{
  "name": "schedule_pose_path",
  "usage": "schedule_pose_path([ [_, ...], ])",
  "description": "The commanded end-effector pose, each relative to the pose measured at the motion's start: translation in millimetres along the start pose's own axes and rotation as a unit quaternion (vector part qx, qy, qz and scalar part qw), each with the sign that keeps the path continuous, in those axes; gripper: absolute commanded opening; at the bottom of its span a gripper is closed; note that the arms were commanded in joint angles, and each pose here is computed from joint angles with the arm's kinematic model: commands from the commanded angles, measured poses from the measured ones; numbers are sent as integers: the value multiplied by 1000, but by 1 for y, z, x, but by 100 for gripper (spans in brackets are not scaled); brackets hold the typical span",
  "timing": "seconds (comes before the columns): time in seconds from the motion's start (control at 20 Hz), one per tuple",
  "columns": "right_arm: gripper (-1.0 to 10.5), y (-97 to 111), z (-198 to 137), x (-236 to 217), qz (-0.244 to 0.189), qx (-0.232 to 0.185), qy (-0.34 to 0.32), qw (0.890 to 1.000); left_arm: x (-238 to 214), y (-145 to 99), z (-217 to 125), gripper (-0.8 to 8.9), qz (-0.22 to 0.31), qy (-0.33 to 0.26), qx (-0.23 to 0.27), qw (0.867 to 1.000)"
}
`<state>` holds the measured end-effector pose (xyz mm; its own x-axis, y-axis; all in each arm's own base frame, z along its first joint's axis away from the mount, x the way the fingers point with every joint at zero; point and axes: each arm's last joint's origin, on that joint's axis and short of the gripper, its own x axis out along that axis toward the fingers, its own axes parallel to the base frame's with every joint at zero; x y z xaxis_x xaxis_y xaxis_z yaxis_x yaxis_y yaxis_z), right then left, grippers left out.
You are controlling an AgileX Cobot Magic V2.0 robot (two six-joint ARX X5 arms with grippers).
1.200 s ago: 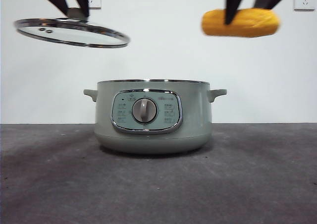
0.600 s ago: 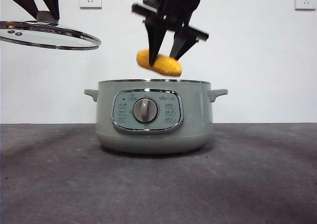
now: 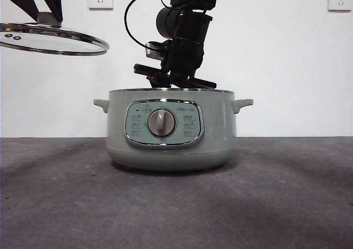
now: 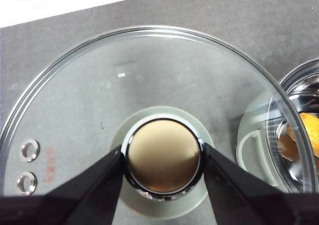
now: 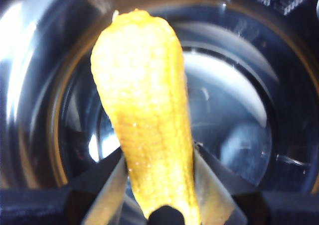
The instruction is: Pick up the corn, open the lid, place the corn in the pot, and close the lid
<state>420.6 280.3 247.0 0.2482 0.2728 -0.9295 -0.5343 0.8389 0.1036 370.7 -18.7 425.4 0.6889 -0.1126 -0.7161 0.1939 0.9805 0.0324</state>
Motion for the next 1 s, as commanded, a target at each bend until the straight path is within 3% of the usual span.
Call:
schedule_pose_path([
  [0.05,-12,1,-5,27,-9,-6,35,999,-14,0,4,-13,1,-31,7,999],
  [0.25,-11,6,-7,36,-10,-20,48,999,-14,1,3,-13,2,-26,6,1000],
  [0.3,43,6,-7,36,-10,-21,49,999,-14,1,3,-13,0,-26,6,1000],
  [0.35,191,6,-7,36,-9,-20,50,998,-14,2,3,-13,-7,-27,5,1000],
  [0.4,425,6,-8,36,-9,-18,52,998,-15,3,3,-13,-9,-27,4,1000],
  [0.45,552,6,-8,36,-10,-10,51,999,-15,3,2,-13,-9,-26,4,1000],
  [0.5,570,7,-7,35,-10,-3,50,999,-15,3,2,-13,-9,-26,3,1000],
  [0.7,567,14,3,-10,-25,-4,3,1000,-15,2,3,-13,-31,-29,4,999],
  [0.85,557,30,12,-75,-23,12,-102,994,-15,1,2,-13,-33,-26,3,999],
  [1.0,295,34,6,-129,-21,26,-158,987,-15,0,1,-13,-36,-21,2,999],
])
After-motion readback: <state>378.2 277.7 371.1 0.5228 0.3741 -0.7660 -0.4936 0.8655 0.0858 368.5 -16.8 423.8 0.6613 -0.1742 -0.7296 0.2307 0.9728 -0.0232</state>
